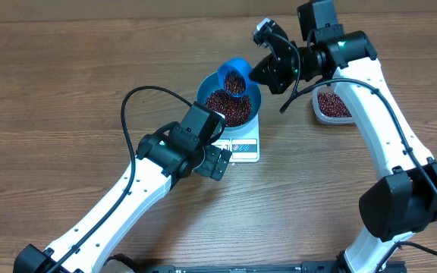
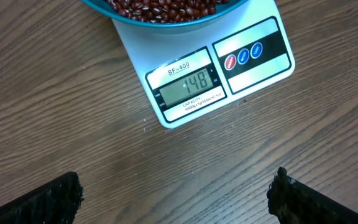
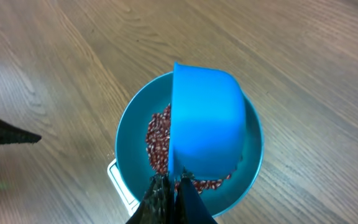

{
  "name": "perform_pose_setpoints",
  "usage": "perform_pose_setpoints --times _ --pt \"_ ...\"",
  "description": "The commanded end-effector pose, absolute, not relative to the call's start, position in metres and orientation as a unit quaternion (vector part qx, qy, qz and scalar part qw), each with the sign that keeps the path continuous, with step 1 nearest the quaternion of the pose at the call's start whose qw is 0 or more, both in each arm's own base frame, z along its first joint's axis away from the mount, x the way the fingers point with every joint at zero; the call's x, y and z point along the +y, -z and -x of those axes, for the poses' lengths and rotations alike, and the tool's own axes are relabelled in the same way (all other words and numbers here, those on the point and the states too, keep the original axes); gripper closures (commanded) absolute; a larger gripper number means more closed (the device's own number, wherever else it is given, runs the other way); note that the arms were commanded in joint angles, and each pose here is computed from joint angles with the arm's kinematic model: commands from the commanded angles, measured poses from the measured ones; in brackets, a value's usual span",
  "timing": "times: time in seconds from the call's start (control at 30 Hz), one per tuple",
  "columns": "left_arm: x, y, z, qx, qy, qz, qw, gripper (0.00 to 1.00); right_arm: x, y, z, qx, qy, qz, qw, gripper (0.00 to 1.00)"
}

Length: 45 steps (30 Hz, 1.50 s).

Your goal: Scoop item into bowl and weigh 150g on scale

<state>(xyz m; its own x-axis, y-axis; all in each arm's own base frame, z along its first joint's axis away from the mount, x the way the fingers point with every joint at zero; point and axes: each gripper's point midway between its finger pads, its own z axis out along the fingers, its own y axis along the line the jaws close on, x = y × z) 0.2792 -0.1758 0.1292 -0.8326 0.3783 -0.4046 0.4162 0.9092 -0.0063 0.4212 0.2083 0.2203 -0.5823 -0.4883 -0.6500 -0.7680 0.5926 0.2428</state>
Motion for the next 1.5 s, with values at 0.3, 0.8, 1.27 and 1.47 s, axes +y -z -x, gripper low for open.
perform_pose_setpoints --times 0.3,0.8,1.27,1.47 --pt "-0.1748 -0.1329 -0.2795 0.953 0.049 -0.214 0.207 0.00 0.2124 -0.2508 -0.4236 0.831 -0.272 0.375 0.307 0.97" --pt "-0.1748 -0.1329 -0.2795 0.953 0.049 -0.214 0.207 0.00 0.2124 -0.2509 -0.4237 0.831 -0.271 0.375 0.308 0.96" --pt "-0.1748 -0.1329 -0.2795 0.953 0.049 -0.214 0.207 0.00 0.2127 -0.2518 -0.4251 0.834 -0.274 0.367 0.308 0.96" --pt "-0.1748 -0.1329 -0.2795 0.953 0.049 -0.214 0.207 0.01 0.2139 -0.2552 -0.4295 0.834 -0.277 0.358 0.316 0.96"
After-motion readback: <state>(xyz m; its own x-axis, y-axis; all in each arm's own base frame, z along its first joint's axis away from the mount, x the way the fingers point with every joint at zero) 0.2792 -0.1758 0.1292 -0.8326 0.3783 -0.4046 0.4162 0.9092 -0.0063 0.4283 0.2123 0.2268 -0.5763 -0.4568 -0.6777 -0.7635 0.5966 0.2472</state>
